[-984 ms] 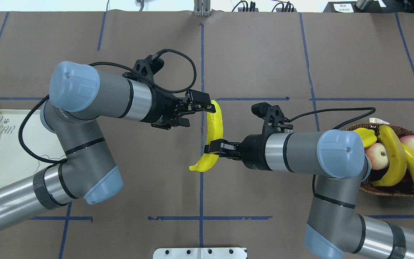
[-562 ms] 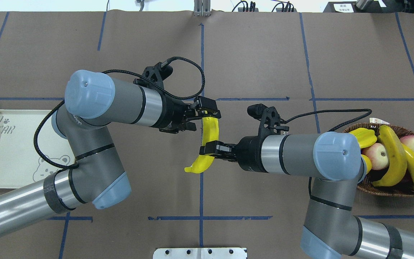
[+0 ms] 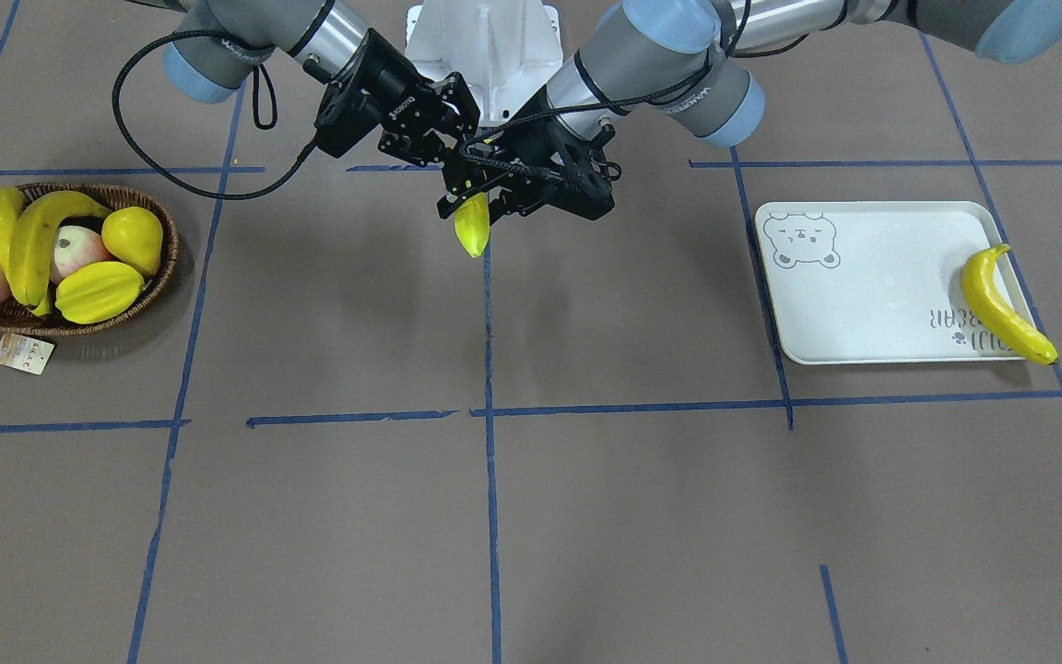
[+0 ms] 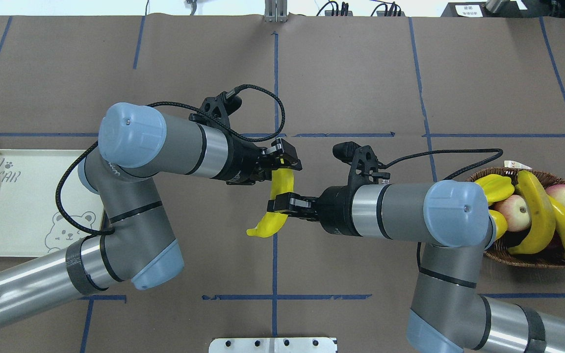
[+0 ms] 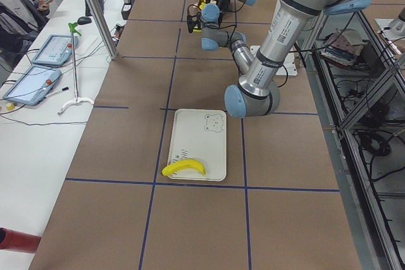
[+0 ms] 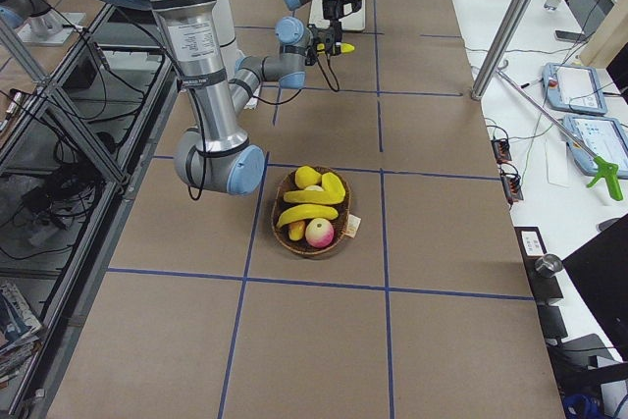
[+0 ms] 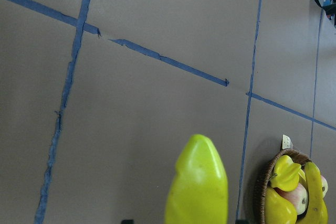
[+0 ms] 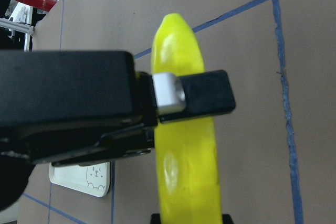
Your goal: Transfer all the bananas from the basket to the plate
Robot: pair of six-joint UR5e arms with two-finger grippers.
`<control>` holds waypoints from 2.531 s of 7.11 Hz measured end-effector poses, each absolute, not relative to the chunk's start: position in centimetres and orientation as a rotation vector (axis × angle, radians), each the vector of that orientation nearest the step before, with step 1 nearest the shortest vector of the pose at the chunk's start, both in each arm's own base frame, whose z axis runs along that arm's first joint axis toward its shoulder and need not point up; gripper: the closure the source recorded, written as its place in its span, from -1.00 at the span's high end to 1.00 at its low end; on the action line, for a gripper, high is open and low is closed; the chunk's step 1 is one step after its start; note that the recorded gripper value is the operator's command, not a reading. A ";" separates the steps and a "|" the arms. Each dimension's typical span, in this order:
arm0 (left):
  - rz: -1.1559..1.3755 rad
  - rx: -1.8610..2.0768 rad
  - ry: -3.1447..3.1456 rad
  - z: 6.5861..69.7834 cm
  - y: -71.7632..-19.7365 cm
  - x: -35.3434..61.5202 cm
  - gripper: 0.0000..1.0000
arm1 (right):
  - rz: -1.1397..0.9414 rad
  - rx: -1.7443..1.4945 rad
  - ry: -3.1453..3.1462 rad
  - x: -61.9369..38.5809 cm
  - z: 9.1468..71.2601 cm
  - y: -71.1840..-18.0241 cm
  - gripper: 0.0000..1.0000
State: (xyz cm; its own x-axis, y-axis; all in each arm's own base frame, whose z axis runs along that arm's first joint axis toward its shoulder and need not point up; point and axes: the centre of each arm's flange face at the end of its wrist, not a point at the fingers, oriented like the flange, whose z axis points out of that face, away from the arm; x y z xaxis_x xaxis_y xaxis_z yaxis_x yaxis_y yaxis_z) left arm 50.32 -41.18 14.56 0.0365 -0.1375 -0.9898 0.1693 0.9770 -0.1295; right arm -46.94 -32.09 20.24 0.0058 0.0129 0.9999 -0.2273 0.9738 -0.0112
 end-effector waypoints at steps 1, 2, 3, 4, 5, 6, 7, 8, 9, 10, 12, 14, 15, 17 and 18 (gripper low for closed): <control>-0.235 0.025 1.517 14.5 -41.1 50.3 -0.58 | 0.191 0.172 -1.556 -47.0 20.2 -32.1 -0.84; -0.235 0.025 1.518 14.5 -41.1 50.3 -0.91 | 0.191 0.172 -1.556 -47.0 20.2 -32.1 -0.38; -0.234 0.026 1.522 14.4 -41.0 50.1 -1.00 | 0.190 0.173 -1.557 -47.0 20.2 -32.1 0.99; -0.234 0.027 1.524 14.4 -41.0 49.9 -1.00 | 0.191 0.174 -1.556 -47.0 20.2 -32.1 0.99; -0.238 0.030 1.522 14.6 -41.1 49.6 -1.00 | 0.195 0.174 -1.549 -47.0 20.3 -32.2 0.99; -0.253 0.031 1.501 15.4 -41.6 49.4 -1.00 | 0.196 0.177 -1.546 -46.7 20.3 -32.4 0.99; -0.278 0.034 1.464 16.5 -42.6 48.8 -1.00 | 0.198 0.173 -1.534 -46.2 20.1 -32.5 0.99; -0.307 0.037 1.423 17.6 -43.7 48.1 -1.00 | 0.199 0.160 -1.505 -45.4 19.4 -32.3 0.99; -0.341 0.043 1.381 18.9 -45.0 46.9 -1.00 | 0.205 0.140 -1.446 -44.2 18.5 -32.1 0.99; -0.381 0.050 1.341 20.7 -46.3 45.2 -1.00 | 0.220 0.116 -1.358 -42.8 18.0 -32.3 0.99; -0.442 0.083 1.243 23.4 -48.3 40.7 -1.00 | 0.234 0.078 -1.192 -39.9 18.9 -34.4 0.99; -0.432 0.086 1.036 26.0 -47.1 35.7 -1.00 | 0.190 0.074 -1.058 -37.3 20.7 -37.2 0.99; -0.442 0.058 0.924 27.5 -46.1 33.3 -1.00 | 0.146 0.078 -0.993 -36.0 21.5 -38.3 0.99; -0.457 0.025 0.775 32.4 -45.8 28.5 -1.00 | 0.041 0.102 -0.865 -33.0 23.4 -40.4 0.99; -0.436 0.032 0.728 35.5 -45.8 26.1 -1.00 | -0.005 0.111 -0.826 -31.2 24.7 -41.5 0.99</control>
